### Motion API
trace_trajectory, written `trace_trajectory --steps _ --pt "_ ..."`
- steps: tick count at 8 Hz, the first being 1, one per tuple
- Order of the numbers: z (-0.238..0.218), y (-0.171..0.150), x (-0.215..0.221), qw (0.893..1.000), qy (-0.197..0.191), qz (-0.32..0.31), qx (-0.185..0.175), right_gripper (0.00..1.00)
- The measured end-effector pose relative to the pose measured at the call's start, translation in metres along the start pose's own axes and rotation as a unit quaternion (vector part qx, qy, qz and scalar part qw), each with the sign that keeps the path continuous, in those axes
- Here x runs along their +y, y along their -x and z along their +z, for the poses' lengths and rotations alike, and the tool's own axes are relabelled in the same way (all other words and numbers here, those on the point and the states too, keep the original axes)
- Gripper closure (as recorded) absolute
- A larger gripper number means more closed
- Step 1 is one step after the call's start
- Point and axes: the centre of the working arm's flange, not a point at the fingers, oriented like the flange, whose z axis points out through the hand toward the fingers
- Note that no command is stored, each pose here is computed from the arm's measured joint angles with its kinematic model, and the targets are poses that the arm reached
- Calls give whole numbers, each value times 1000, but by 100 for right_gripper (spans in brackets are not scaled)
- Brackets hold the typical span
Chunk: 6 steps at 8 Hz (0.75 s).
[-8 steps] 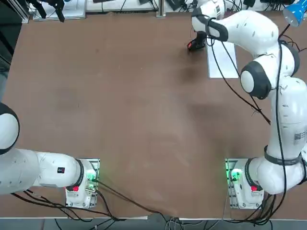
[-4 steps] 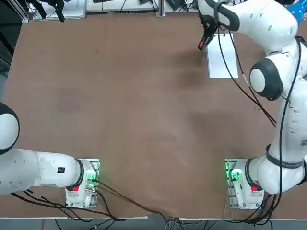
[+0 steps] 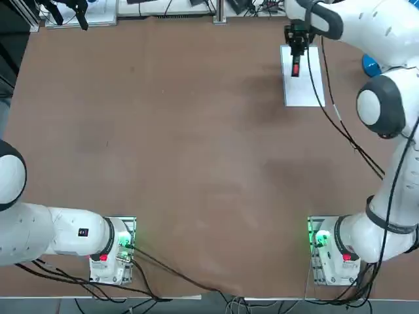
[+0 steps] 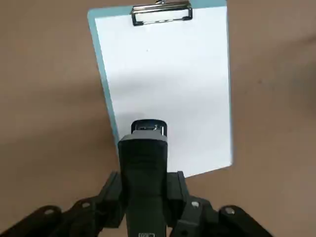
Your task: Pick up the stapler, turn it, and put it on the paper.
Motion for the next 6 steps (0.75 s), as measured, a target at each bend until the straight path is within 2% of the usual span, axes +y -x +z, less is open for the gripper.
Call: trace_trajectory --steps 2,4,6 --pt "13 1 46 996 -24 -81 12 59" --pt "46 12 61 993 -46 -100 52 59" --pt "73 25 60 990 -48 -121 54 59"
